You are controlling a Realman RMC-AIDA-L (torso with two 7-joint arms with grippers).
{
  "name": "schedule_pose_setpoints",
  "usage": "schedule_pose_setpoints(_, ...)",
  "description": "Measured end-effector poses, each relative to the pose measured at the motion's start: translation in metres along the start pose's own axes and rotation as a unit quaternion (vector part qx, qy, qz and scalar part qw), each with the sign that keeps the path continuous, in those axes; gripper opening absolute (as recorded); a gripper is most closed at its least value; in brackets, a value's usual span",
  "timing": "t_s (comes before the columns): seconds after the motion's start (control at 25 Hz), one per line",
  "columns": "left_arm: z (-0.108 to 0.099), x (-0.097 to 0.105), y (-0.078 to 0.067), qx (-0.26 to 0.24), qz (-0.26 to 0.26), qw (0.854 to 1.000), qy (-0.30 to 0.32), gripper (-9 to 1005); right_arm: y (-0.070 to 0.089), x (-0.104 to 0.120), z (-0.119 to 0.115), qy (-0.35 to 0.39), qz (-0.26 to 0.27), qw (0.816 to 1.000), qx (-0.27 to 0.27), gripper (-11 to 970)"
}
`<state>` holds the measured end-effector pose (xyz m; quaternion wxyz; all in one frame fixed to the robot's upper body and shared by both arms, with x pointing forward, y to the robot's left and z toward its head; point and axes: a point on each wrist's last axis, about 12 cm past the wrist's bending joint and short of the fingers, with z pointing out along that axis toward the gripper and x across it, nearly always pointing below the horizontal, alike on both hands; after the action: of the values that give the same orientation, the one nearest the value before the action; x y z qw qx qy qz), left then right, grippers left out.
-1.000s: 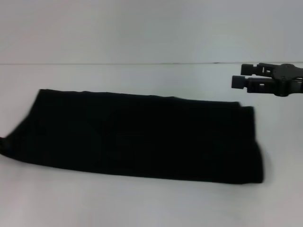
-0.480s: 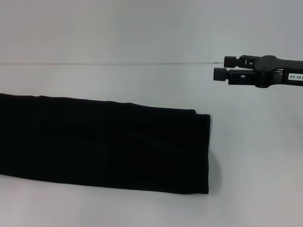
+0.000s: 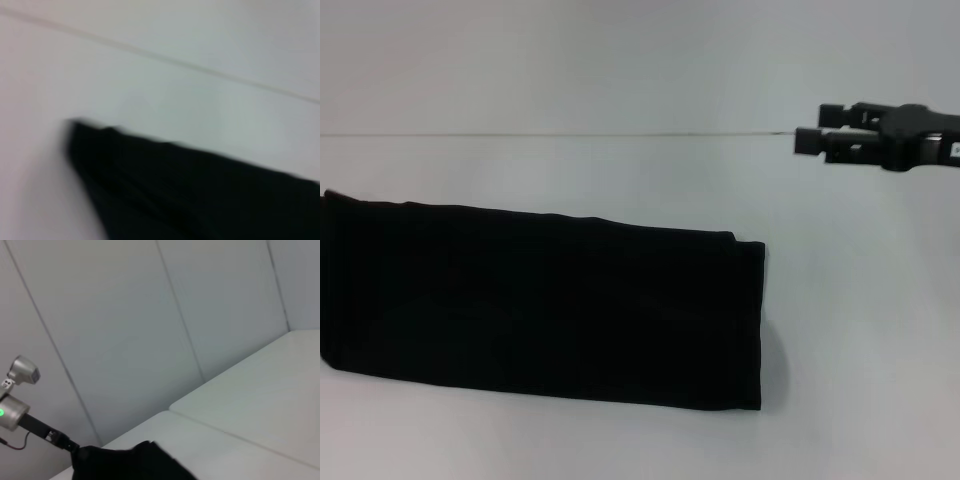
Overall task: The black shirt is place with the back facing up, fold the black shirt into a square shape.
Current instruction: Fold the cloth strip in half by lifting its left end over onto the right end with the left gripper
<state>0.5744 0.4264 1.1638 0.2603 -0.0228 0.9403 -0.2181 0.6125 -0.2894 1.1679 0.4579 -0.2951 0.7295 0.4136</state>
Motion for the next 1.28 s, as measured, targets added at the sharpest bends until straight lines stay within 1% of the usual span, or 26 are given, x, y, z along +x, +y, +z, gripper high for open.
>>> schedule_pose_setpoints(0.08,0.004,-0.014,-0.029,0.065,0.022,0.998,0.012,47,-0.003,0.000,-0.007,-0.010,0.003,1.000,0.012,896)
schedule_pose_setpoints(0.12,0.009,-0.019,-0.049,0.112,0.037,0.993,0.021,48,-0.005,0.000,-0.011,-0.015,0.005,1.000,0.019,896)
schedule_pose_setpoints(0.2,0.019,-0.027,-0.090,0.202,0.068,0.977,0.034,48,-0.008,0.000,-0.022,-0.027,0.008,0.999,0.031,896)
schedule_pose_setpoints(0.24,0.029,-0.026,-0.118,0.260,0.085,0.961,0.045,47,-0.009,0.001,-0.027,-0.034,0.008,0.999,0.033,896)
schedule_pose_setpoints(0.28,0.036,-0.025,-0.133,0.286,0.094,0.952,0.052,47,-0.009,0.002,-0.033,-0.041,0.009,0.998,0.036,896)
schedule_pose_setpoints(0.32,0.050,-0.019,-0.160,0.327,0.109,0.936,0.071,46,-0.009,0.003,-0.039,-0.048,0.010,0.998,0.038,896)
schedule_pose_setpoints(0.36,0.061,-0.014,-0.176,0.345,0.116,0.927,0.083,46,-0.009,0.004,-0.045,-0.053,0.011,0.998,0.041,896)
schedule_pose_setpoints(0.4,0.075,-0.005,-0.192,0.359,0.121,0.920,0.096,46,-0.009,0.006,-0.049,-0.056,0.012,0.997,0.042,896)
schedule_pose_setpoints(0.44,0.086,0.002,-0.200,0.363,0.121,0.918,0.102,46,-0.010,0.008,-0.054,-0.058,0.013,0.997,0.045,896)
schedule_pose_setpoints(0.48,0.107,0.017,-0.213,0.373,0.118,0.914,0.106,47,-0.009,0.009,-0.058,-0.059,0.015,0.997,0.046,896)
schedule_pose_setpoints(0.52,0.115,0.023,-0.217,0.378,0.116,0.913,0.105,47,-0.009,0.011,-0.062,-0.059,0.016,0.997,0.047,896)
schedule_pose_setpoints(0.56,0.126,0.032,-0.219,0.394,0.110,0.907,0.098,47,-0.009,0.013,-0.064,-0.059,0.017,0.997,0.047,896)
schedule_pose_setpoints(0.6,0.137,0.044,-0.221,0.416,0.100,0.899,0.091,47,-0.009,0.015,-0.066,-0.059,0.019,0.997,0.048,896)
schedule_pose_setpoints(0.64,0.148,0.062,-0.223,0.443,0.087,0.888,0.085,47,-0.008,0.016,-0.068,-0.059,0.021,0.997,0.048,896)
schedule_pose_setpoints(0.68,0.150,0.068,-0.223,0.453,0.084,0.884,0.081,47,-0.007,0.019,-0.070,-0.058,0.024,0.997,0.048,896)
schedule_pose_setpoints(0.72,0.156,0.086,-0.225,0.474,0.073,0.874,0.075,48,-0.007,0.019,-0.070,-0.058,0.024,0.997,0.048,896)
schedule_pose_setpoints(0.8,0.160,0.108,-0.223,0.498,0.069,0.863,0.045,48,-0.006,0.022,-0.069,-0.057,0.027,0.997,0.045,896)
schedule_pose_setpoints(0.92,0.161,0.121,-0.219,0.511,0.070,0.857,0.010,100,-0.005,0.027,-0.067,-0.054,0.036,0.997,0.043,896)
schedule_pose_setpoints(0.96,0.161,0.121,-0.219,0.511,0.070,0.857,0.010,118,-0.005,0.029,-0.066,-0.050,0.041,0.997,0.043,895)
schedule_pose_setpoints(1.0,0.162,0.124,-0.217,0.511,0.072,0.857,-0.008,135,-0.005,0.031,-0.064,-0.045,0.046,0.997,0.044,895)
schedule_pose_setpoints(1.12,0.162,0.126,-0.216,0.510,0.072,0.857,-0.016,199,-0.005,0.035,-0.061,-0.030,0.067,0.996,0.044,895)
schedule_pose_setpoints(1.24,0.161,0.124,-0.213,0.507,0.077,0.858,-0.019,262,-0.008,0.040,-0.058,0.000,0.109,0.993,0.053,895)
schedule_pose_setpoints(1.28,0.160,0.122,-0.210,0.502,0.082,0.861,-0.024,284,-0.008,0.042,-0.057,0.011,0.124,0.991,0.056,895)
